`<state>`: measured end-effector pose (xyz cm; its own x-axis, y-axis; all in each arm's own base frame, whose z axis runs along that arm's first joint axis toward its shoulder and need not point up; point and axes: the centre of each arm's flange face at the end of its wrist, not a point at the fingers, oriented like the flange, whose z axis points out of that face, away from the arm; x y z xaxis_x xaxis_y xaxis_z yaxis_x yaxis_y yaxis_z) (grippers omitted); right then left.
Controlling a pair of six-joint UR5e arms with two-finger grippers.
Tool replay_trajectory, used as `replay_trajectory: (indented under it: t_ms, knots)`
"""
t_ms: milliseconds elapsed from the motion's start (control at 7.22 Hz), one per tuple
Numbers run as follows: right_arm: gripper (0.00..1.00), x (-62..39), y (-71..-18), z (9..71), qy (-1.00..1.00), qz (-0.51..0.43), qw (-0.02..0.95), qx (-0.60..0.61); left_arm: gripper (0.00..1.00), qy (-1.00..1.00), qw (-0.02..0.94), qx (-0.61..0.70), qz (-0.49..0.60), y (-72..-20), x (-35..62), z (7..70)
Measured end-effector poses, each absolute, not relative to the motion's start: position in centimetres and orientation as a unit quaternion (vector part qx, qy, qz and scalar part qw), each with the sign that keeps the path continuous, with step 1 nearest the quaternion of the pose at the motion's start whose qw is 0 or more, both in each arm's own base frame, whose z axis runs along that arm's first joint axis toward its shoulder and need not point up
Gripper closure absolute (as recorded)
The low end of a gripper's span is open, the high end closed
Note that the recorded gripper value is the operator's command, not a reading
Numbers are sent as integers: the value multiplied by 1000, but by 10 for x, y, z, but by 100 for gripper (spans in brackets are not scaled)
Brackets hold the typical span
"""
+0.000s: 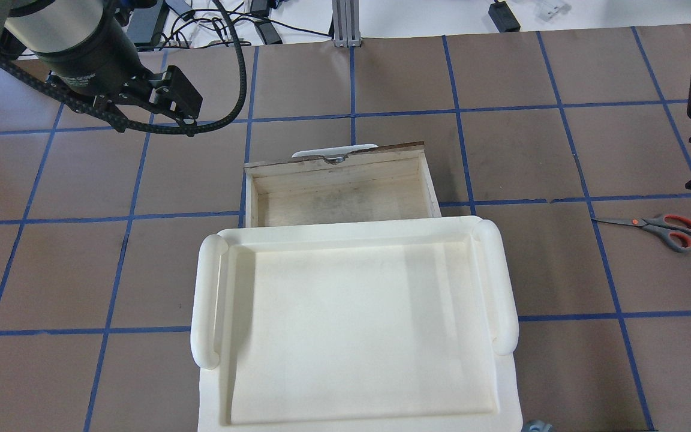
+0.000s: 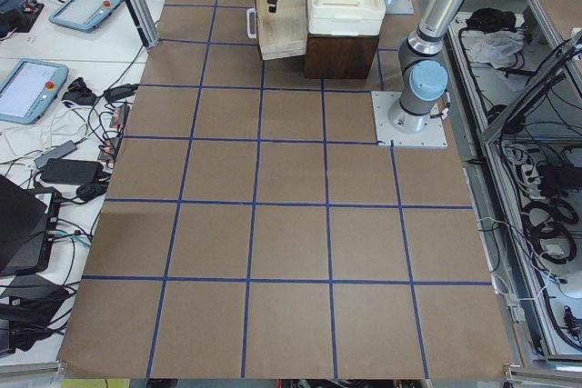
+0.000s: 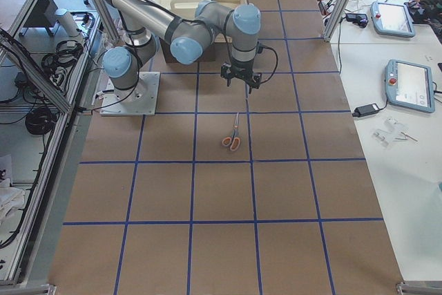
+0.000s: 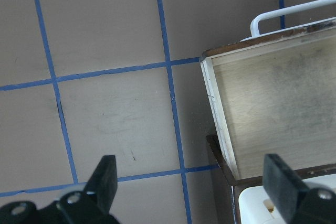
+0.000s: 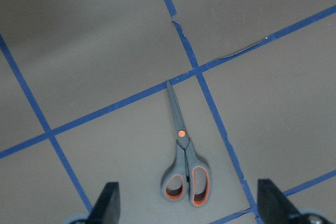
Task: Put scissors in drawer and close it
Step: 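Move the right gripper over the grey-and-orange scissors beside the drawer, then lower the right gripper and close it on the scissors' blades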
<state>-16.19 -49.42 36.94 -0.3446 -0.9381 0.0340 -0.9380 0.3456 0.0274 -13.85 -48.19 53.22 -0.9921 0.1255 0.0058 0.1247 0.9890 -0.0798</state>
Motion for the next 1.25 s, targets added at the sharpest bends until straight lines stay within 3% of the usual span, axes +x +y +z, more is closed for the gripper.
replay_trajectory:
  t_ms: [416,831,1247]
  knots:
    - [0,-195,-504,299,-763,-12,5,646,0,-997,5,-63,40,-482,-138,532]
    - [0,-246,-511,216,-777,-9,-17,629,0,-997,5,-63,39,-482,-138,532]
    - [0,-219,-504,182,-766,-7,7,643,0,-997,5,-63,40,-482,-138,532]
